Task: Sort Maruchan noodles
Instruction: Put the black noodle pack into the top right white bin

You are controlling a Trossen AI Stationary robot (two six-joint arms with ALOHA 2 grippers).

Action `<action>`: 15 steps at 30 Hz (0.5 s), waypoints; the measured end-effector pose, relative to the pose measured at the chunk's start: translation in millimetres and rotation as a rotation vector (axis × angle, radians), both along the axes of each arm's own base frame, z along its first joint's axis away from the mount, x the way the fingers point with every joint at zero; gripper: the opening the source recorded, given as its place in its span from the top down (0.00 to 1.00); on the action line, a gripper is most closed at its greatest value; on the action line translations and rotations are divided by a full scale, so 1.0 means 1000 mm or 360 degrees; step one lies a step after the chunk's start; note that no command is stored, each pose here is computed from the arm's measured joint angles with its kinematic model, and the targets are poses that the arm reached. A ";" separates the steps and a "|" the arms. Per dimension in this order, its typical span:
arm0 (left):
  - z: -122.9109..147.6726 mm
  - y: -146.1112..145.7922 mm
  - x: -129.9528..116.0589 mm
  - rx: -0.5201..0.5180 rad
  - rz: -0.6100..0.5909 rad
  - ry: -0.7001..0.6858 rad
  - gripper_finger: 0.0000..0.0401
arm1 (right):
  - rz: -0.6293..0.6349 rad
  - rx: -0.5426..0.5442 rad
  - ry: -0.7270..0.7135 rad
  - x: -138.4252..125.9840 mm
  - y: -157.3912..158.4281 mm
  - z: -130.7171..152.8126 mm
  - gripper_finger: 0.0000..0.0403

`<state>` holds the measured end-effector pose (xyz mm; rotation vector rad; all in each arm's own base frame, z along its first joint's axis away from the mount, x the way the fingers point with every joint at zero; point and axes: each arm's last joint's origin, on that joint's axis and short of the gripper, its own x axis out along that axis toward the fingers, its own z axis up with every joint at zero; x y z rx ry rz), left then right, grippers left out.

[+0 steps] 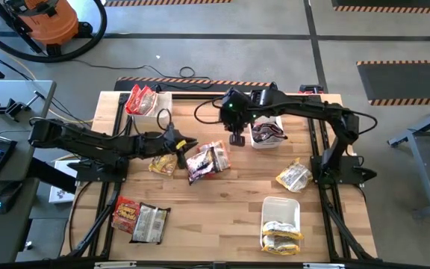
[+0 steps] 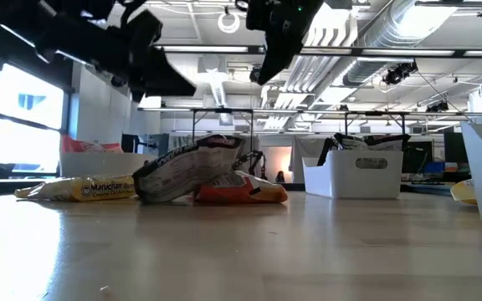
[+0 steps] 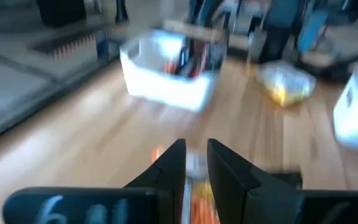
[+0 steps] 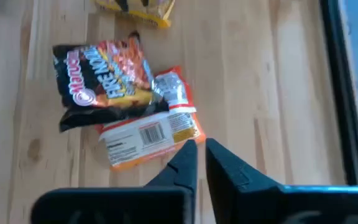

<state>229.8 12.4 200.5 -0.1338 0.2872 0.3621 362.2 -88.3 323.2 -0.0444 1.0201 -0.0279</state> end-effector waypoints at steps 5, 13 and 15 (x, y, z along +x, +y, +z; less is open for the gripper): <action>-0.026 -0.018 -0.013 -0.0048 -0.0163 0.0289 0.84 | 0.0024 0.0020 0.0031 0.003 0.006 -0.004 0.81; -0.041 -0.064 -0.023 -0.0051 -0.0325 0.0423 0.68 | 0.0036 -0.0008 -0.0093 0.010 0.008 0.000 0.61; -0.044 -0.073 -0.025 -0.0080 -0.0297 0.0422 0.64 | 0.0036 -0.0015 -0.0120 0.011 0.008 0.001 0.58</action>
